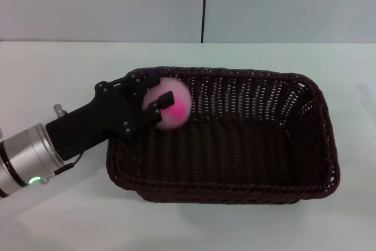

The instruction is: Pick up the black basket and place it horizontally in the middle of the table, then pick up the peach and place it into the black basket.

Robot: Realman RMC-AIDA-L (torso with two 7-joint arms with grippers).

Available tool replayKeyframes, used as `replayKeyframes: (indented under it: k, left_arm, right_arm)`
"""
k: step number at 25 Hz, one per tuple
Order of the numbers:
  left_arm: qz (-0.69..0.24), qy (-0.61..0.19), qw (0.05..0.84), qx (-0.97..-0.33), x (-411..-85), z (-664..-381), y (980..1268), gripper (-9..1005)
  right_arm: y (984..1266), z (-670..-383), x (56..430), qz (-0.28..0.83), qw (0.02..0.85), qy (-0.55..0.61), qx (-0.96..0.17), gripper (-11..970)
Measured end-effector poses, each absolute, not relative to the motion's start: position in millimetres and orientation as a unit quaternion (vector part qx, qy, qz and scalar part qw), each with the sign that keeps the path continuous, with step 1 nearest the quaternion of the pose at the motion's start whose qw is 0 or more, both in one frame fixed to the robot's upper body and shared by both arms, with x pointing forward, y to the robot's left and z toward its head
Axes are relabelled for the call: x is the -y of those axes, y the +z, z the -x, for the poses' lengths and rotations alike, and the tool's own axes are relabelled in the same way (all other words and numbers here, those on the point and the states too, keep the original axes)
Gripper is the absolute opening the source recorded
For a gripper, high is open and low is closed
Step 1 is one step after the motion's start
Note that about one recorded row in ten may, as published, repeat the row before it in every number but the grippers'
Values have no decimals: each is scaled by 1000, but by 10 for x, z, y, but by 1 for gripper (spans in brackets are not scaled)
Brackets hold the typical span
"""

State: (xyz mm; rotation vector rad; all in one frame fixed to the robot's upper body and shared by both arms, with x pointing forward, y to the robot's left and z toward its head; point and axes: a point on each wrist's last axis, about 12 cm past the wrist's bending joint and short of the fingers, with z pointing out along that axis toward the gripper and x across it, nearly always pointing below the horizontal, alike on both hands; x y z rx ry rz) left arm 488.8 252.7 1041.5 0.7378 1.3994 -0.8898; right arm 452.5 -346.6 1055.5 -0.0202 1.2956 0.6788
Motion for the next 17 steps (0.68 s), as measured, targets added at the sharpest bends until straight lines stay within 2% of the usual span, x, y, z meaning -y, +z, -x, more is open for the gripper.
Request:
replayKeyframes:
  k: [1, 5, 9, 12, 17]
  left_arm:
    - [-319, -386, 616, -608, -2531, -4883, 10411, 242]
    - [-309, -379, 620, -613, -2587, -4858, 10398, 419]
    - [-279, -338, 651, -620, -2727, -4804, 10365, 570]
    - [-220, -255, 706, -623, -2899, -4695, 10299, 676]
    - [-86, -96, 772, -622, -3123, -4442, 10197, 676]
  right_arm:
    - [10549, -4525, 3460, 9, 744, 309, -592, 664]
    - [10528, -4519, 3454, 11, 747, 299, -594, 664]
    - [10503, -4512, 3465, 9, 751, 281, -597, 664]
    - [10474, -4502, 3484, 1, 760, 257, -597, 664]
    - [10369, -4446, 3500, -37, 785, 175, -594, 664]
